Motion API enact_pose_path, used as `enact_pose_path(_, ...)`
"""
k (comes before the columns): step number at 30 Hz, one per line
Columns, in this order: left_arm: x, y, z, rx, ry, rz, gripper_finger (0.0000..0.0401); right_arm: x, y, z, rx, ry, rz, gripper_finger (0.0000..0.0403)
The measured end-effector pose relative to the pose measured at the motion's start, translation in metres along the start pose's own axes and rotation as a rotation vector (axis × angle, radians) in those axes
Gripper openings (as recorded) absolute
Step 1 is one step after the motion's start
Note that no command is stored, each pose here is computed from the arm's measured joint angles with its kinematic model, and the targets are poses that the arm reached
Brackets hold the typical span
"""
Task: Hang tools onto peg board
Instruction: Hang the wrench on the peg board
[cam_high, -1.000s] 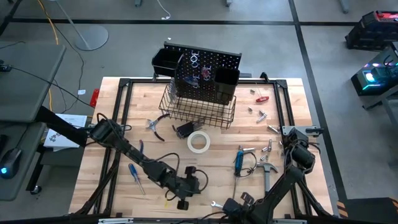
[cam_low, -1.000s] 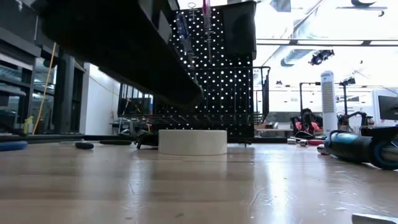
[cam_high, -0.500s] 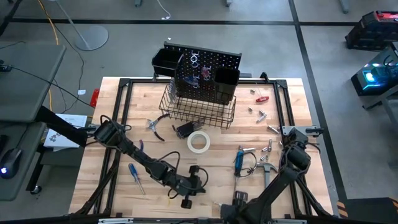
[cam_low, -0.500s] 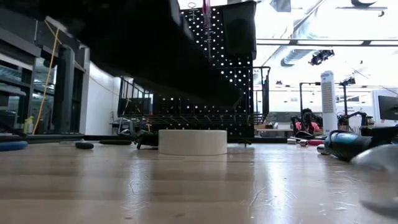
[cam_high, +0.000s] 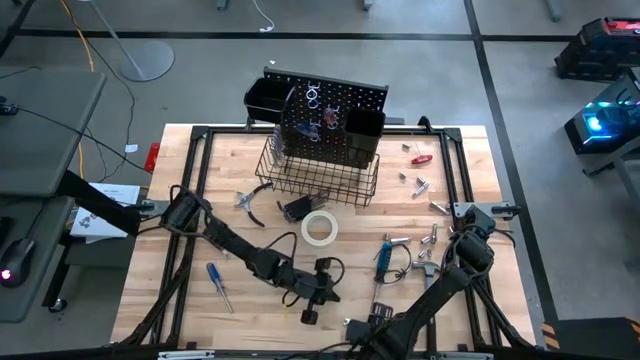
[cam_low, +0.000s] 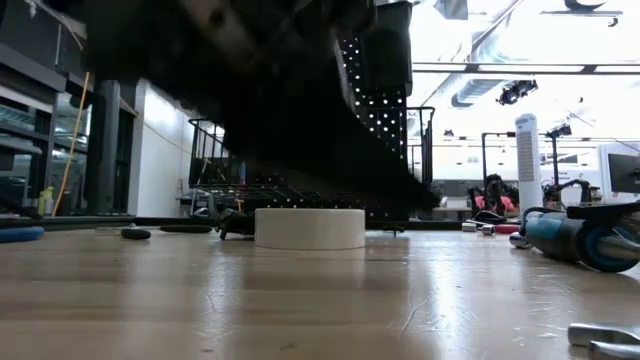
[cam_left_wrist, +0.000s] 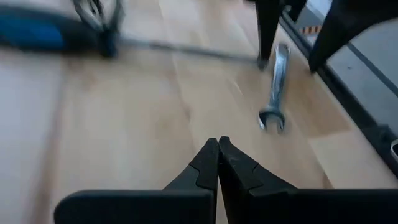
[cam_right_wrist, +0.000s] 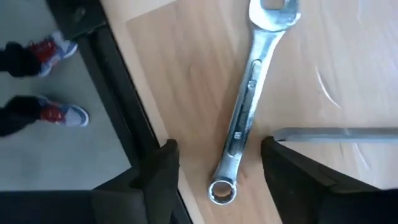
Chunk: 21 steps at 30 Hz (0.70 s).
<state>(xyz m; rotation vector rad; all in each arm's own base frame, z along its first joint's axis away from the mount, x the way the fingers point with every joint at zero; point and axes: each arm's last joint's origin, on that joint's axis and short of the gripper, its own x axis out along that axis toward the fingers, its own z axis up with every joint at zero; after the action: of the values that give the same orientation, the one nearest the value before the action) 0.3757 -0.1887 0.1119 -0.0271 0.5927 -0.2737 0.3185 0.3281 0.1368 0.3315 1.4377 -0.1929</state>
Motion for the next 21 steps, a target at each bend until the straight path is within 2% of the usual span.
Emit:
enact_pose_path(4,0.010,-0.001,-0.016,-0.073,0.042,-0.015,0.0000,0.006,0.000,-0.001,0.078,0.012,-0.009,0.0183)
enact_pose_path(7,0.014,-0.005,-0.022,-0.095,0.051,-0.024,0.0000,0.012,0.000,-0.002,0.089,0.036,-0.013,0.0147)
enact_pose_path(9,0.014,-0.007,-0.024,-0.093,0.057,-0.032,0.0000,0.019,-0.001,-0.003,0.092,0.094,-0.018,0.0099)
enact_pose_path(11,0.014,-0.009,-0.024,-0.084,0.061,-0.036,0.0000,0.024,0.000,-0.003,0.096,0.131,0.002,0.0034)
enact_pose_path(12,0.012,-0.010,-0.023,-0.078,0.065,-0.042,0.0000,0.024,0.003,-0.002,0.091,0.132,0.028,0.0020)
enact_pose_path(16,0.000,-0.013,-0.016,-0.063,0.116,-0.065,0.0000,0.020,0.001,0.004,0.107,0.138,0.050,0.0005)
enact_pose_path(21,-0.019,-0.011,-0.007,0.032,0.197,-0.022,0.0000,0.012,-0.010,0.018,0.099,0.076,0.007,0.0001)
